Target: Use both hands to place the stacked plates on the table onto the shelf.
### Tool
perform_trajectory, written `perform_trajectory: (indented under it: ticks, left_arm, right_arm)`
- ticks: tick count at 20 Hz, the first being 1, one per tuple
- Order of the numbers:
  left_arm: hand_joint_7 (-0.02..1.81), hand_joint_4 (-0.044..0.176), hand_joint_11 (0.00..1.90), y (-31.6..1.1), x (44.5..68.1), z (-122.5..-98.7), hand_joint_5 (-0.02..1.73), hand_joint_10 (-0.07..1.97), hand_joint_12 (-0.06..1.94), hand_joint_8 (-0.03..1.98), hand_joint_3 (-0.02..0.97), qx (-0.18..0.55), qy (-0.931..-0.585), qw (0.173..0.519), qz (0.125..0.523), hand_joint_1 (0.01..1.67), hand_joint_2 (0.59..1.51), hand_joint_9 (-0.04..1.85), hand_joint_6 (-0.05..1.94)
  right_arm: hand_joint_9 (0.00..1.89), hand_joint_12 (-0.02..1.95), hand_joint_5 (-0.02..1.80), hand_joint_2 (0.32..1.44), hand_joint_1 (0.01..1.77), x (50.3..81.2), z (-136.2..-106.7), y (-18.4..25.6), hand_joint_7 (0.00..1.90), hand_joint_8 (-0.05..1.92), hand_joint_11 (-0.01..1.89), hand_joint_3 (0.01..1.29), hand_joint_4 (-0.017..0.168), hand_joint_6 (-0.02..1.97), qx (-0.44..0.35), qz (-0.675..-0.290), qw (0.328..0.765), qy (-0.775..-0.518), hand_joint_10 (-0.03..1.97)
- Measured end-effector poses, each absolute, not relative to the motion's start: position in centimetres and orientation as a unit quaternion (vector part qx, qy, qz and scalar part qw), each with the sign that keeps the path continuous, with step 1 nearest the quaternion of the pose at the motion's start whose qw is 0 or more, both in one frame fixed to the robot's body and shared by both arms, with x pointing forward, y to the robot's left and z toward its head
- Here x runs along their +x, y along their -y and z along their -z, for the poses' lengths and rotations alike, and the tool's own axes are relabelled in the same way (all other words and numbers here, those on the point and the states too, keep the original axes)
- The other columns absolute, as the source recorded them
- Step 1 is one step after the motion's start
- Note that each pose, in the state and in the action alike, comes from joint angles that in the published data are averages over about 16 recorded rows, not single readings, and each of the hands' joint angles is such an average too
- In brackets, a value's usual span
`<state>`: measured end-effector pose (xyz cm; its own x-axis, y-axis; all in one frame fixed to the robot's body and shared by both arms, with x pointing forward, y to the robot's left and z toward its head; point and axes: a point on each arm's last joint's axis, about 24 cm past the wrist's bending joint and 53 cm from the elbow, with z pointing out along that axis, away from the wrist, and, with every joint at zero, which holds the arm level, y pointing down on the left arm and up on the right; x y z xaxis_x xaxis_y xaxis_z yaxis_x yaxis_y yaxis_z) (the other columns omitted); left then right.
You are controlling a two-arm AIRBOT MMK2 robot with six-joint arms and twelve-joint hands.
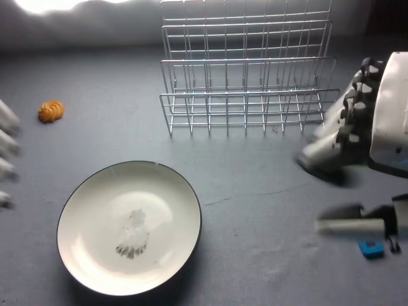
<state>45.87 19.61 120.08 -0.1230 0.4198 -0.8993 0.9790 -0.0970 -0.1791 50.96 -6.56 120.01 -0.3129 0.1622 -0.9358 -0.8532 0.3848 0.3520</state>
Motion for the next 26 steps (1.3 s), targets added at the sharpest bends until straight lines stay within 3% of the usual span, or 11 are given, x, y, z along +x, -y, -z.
perform_trajectory:
  ticks: [3,8,11,13,19,26]
  left_arm:
    - [0.20,0.007,0.28,-19.74,46.01,-120.00,0.20,0.20,0.20,0.20,0.026,0.587,-0.597,0.309,0.451,0.04,1.170,0.24,0.23]
    - [0.14,0.007,0.19,-19.69,46.21,-120.19,0.15,0.14,0.13,0.13,0.022,0.587,-0.595,0.314,0.451,0.03,1.166,0.17,0.16]
    - [0.02,0.008,0.05,-19.78,46.49,-120.27,0.04,0.01,0.00,0.00,0.012,0.586,-0.594,0.317,0.450,0.02,1.165,0.03,0.01]
    - [0.01,0.008,0.02,-19.77,46.58,-120.35,0.03,0.01,0.00,-0.01,0.014,0.586,-0.593,0.318,0.450,0.02,1.163,0.01,0.01]
    - [0.02,0.008,0.01,-19.68,46.48,-120.45,0.03,0.01,-0.01,-0.01,0.016,0.584,-0.595,0.312,0.456,0.02,1.169,0.02,0.00]
    - [0.02,0.008,0.01,-19.45,46.05,-120.40,0.03,0.01,-0.01,-0.01,0.018,0.567,-0.613,0.288,0.469,0.02,1.184,0.02,0.00]
  right_arm:
    - [0.33,0.30,0.27,1.12,0.17,50.95,-120.02,6.56,0.32,0.31,0.42,0.03,0.005,0.33,-0.267,-0.486,0.522,-0.648,0.31]
    - [0.23,0.20,0.19,1.04,0.39,50.96,-120.01,6.56,0.22,0.21,0.29,0.03,0.004,0.23,-0.267,-0.486,0.522,-0.648,0.21]
    - [0.06,0.01,0.05,0.98,0.54,50.94,-120.03,6.55,0.06,0.02,0.09,0.01,0.004,0.03,-0.267,-0.486,0.522,-0.647,0.02]
    - [0.02,0.00,0.02,0.94,0.66,50.95,-120.02,6.56,0.02,0.01,0.03,0.01,0.004,0.02,-0.267,-0.486,0.522,-0.648,0.01]
    - [0.02,-0.01,0.01,0.87,0.95,50.97,-120.01,6.57,0.01,0.01,0.02,0.01,0.003,0.02,-0.267,-0.486,0.522,-0.648,0.00]
    - [0.02,-0.01,0.01,0.89,1.00,50.96,-119.98,6.57,0.01,0.01,0.02,0.01,0.004,0.02,-0.268,-0.485,0.522,-0.648,0.00]
